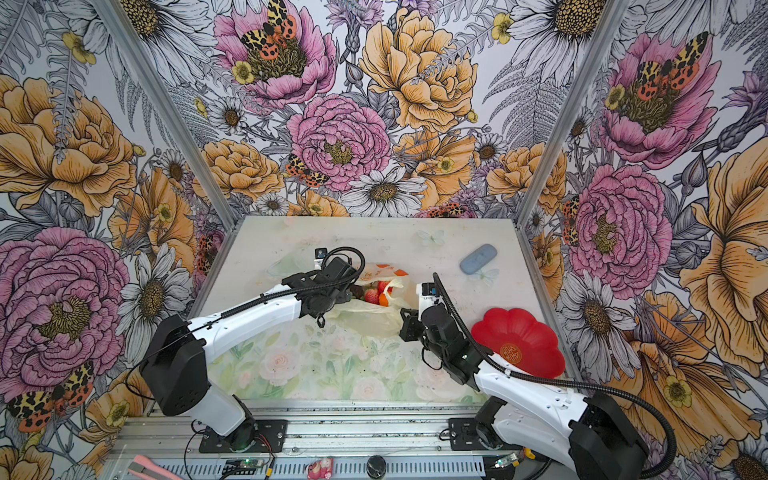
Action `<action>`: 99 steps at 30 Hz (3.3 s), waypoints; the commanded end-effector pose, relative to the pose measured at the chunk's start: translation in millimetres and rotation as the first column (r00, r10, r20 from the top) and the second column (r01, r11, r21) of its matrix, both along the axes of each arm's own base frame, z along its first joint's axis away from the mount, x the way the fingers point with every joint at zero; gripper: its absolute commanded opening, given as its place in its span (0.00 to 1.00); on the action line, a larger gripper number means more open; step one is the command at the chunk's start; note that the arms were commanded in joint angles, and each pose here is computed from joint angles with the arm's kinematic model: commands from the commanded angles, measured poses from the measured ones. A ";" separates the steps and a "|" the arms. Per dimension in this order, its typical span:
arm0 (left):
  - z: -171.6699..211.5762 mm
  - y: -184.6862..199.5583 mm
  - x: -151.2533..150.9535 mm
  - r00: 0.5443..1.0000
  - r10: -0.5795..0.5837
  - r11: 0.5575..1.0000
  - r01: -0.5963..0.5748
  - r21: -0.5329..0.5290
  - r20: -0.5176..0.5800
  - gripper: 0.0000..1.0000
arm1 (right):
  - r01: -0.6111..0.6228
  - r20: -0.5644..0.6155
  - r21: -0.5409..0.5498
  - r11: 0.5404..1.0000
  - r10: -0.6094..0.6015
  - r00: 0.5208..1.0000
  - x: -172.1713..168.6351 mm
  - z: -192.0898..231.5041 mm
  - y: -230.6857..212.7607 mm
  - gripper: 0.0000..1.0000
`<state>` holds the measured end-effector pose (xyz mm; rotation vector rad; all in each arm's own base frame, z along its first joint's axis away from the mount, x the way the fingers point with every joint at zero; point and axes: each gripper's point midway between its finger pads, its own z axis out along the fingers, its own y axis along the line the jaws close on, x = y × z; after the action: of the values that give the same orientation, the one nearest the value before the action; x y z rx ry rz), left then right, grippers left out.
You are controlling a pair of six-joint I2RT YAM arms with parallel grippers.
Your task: Take the fake fruits out of the plastic bag
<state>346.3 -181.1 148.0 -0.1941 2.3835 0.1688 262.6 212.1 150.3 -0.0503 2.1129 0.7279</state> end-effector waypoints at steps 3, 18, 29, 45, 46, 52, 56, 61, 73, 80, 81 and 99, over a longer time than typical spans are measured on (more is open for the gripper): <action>-6.4 9.3 14.2 0.999 0.036 0.997 -0.036 0.065 -0.004 0.92 | -0.003 0.044 0.021 1.000 0.002 0.999 4.8 16.9 5.1 0.00; -40.1 30.4 47.1 0.997 0.062 0.992 -0.067 -0.107 -0.056 0.36 | 0.093 0.095 -0.038 0.995 -0.089 0.992 19.5 31.4 -16.8 0.00; 18.4 66.8 22.9 0.981 0.134 0.907 -0.064 -0.416 0.141 0.00 | 0.116 0.088 -0.044 0.992 -0.112 0.990 50.1 37.2 -25.0 0.00; 30.6 18.7 12.5 0.988 0.043 0.972 -0.007 -0.234 0.150 0.00 | 0.074 0.027 -0.349 0.934 -0.069 0.997 -21.3 74.5 -44.0 0.78; 32.1 17.2 12.6 0.987 0.042 0.972 -0.004 -0.236 0.154 0.00 | 0.068 0.035 -0.364 0.929 -0.059 0.998 -26.9 81.7 -44.0 0.78; 36.9 13.2 9.3 0.985 0.035 0.970 0.006 -0.241 0.167 0.00 | 0.025 0.106 -0.422 0.906 0.022 0.994 -39.0 125.6 -15.0 0.77; 37.8 12.0 6.5 0.986 0.028 0.968 0.015 -0.251 0.166 0.00 | 0.064 0.099 -0.479 0.875 -0.019 0.995 -14.2 126.5 2.3 0.79; 39.0 15.5 2.5 0.985 0.026 0.968 0.018 -0.249 0.171 0.00 | 0.100 -0.013 -0.482 0.871 -0.121 0.993 28.7 101.8 3.6 0.81; 36.8 4.3 -0.2 0.986 -0.066 0.969 0.100 -0.225 0.154 0.00 | 0.084 -0.123 -0.582 0.809 -0.190 0.974 91.0 48.5 13.1 0.79; 35.4 -9.9 -1.6 0.974 -0.159 0.940 0.199 -0.276 0.162 0.00 | 0.071 -0.156 -0.630 0.774 -0.216 0.964 117.8 22.1 12.1 0.83; 36.0 -11.0 -2.3 0.972 -0.166 0.937 0.208 -0.280 0.166 0.00 | 0.073 -0.162 -0.633 0.770 -0.224 0.961 122.4 17.6 11.1 0.83; 19.6 3.3 -8.4 0.975 -0.168 0.888 0.214 -0.406 0.146 0.00 | -0.083 -0.282 -0.379 0.922 -0.030 0.959 145.5 -15.6 67.9 0.19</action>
<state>336.9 -172.9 158.9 -0.1648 2.3168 -0.3738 408.0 260.0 114.0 -0.1859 2.5711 0.1781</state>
